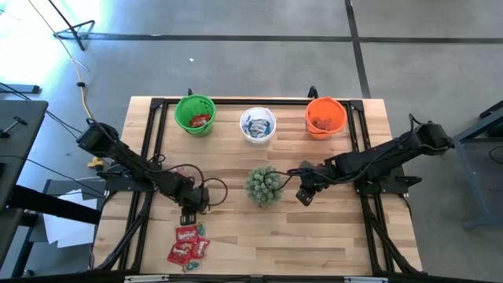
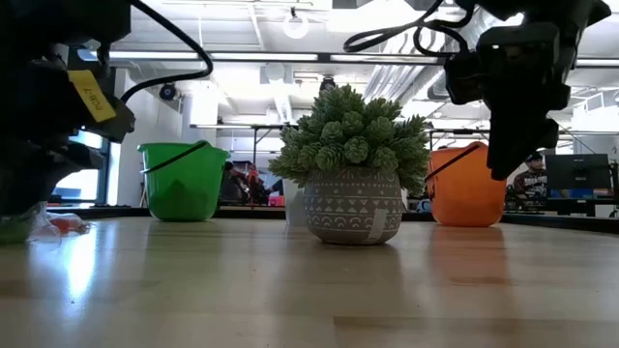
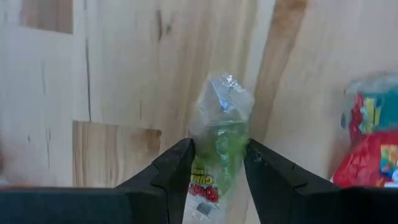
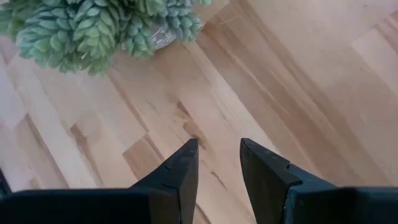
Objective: Sort candy
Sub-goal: Put the transparent candy into the orange bucket
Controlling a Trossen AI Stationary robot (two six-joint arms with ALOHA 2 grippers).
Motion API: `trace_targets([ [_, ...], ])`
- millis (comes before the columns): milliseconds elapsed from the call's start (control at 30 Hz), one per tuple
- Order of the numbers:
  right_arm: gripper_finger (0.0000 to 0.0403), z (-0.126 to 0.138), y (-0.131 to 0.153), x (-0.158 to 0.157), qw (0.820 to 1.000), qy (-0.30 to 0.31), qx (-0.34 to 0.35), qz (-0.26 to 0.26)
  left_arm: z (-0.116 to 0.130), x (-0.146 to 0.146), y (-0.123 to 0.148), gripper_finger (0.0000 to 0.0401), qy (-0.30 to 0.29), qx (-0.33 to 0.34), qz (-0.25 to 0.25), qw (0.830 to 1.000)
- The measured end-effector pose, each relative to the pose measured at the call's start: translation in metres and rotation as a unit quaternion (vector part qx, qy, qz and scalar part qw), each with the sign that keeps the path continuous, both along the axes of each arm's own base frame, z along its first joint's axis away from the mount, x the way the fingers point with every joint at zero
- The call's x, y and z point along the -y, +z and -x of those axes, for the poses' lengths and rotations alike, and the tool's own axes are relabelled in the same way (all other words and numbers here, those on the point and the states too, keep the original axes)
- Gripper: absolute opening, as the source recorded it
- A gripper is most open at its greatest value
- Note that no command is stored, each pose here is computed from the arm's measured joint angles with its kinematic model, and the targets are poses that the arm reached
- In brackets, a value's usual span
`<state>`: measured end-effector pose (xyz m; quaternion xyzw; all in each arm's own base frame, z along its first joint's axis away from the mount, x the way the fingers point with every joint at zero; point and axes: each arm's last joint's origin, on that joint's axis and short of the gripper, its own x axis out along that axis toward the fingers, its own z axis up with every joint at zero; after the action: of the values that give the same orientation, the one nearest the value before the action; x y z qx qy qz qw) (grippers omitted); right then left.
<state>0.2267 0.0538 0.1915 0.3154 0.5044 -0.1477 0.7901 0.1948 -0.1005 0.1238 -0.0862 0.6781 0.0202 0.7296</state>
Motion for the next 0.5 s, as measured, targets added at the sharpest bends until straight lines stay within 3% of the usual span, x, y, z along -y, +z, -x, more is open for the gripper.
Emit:
trace_targets([
  [133, 0.0114, 0.001, 0.000, -0.005, 1.000, 0.000, -0.001, -0.005, -0.002, 0.001, 0.004, 0.0109, 0.035, 0.006, 0.001, 0.999],
  [367, 0.0114, 0.002, 0.000, -0.007, 1.000, 0.003, -0.001, -0.005, -0.019, 0.007, 0.027, 0.0015, 0.078, 0.050, 0.028, 0.995],
  [500, 0.0114, 0.001, 0.000, -0.007, 1.000, 0.003, 0.001, -0.006, -0.033, 0.008, 0.042, 0.0011, 0.107, 0.078, 0.040, 0.990],
])
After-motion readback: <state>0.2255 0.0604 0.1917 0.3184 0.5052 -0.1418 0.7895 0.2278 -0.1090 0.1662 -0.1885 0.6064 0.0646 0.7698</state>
